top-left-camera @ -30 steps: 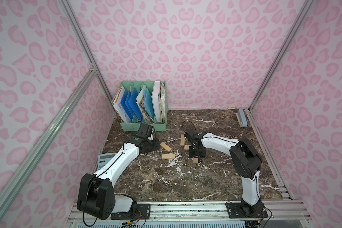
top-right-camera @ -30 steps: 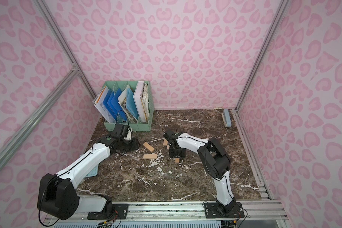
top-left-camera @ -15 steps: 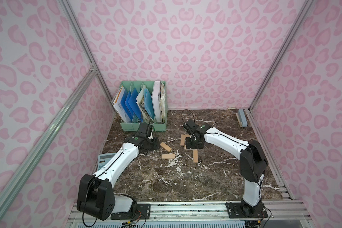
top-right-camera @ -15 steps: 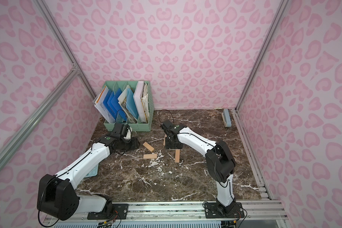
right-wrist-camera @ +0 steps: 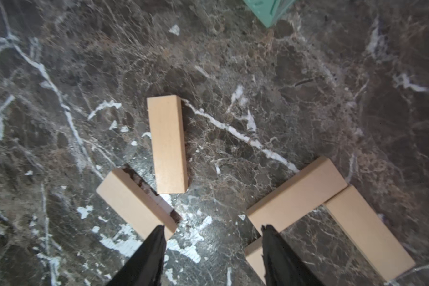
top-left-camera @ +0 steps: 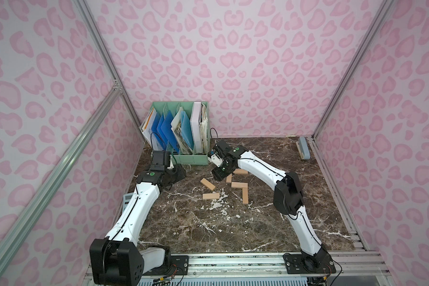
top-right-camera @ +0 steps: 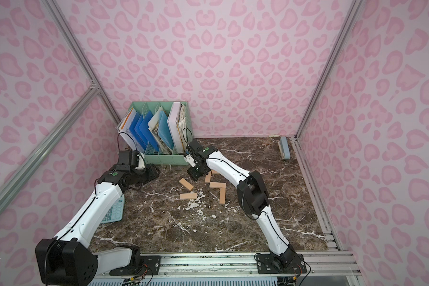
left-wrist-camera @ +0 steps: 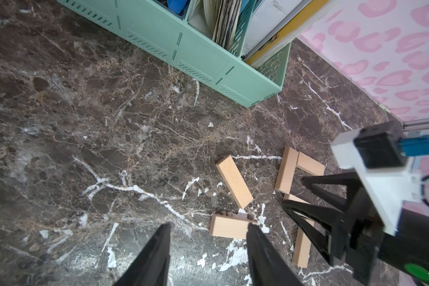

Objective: Assemble the number 6 with building blocks
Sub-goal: Pick up the building block from the center of the board.

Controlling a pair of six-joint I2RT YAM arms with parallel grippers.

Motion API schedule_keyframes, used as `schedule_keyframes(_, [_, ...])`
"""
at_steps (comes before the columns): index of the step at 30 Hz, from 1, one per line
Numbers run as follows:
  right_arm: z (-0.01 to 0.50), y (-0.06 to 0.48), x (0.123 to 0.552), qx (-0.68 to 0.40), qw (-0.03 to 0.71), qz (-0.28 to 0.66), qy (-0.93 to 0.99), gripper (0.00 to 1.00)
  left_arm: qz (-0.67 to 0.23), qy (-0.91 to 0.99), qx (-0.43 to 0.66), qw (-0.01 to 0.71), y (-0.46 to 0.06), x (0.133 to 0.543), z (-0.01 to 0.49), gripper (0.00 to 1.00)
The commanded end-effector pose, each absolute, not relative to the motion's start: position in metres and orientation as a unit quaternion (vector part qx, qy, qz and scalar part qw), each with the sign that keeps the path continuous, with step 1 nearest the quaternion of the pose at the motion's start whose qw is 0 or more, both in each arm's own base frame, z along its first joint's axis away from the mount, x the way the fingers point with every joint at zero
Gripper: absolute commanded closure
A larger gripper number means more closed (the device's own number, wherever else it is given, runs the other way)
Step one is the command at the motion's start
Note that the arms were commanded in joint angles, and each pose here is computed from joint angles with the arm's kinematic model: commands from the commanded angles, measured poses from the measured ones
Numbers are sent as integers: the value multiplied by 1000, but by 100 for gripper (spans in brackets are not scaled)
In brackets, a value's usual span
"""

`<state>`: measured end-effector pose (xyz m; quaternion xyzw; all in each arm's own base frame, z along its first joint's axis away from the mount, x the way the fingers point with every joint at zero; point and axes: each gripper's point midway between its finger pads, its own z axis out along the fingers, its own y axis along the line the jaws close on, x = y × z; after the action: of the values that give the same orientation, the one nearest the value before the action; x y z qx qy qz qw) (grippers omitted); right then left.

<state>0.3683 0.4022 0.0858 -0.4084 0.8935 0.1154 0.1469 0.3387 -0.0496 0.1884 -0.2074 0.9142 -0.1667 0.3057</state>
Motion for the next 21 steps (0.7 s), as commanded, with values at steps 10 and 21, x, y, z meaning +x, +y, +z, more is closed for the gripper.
schedule_keyframes(10, [54,435,359,-424,143,94,889,37,-156,913,-229,299,-43,323,183,46])
schedule_keyframes(21, [40,449,369,-399,143,107,899,38,-153,917,-230,288,-43,321,177,46])
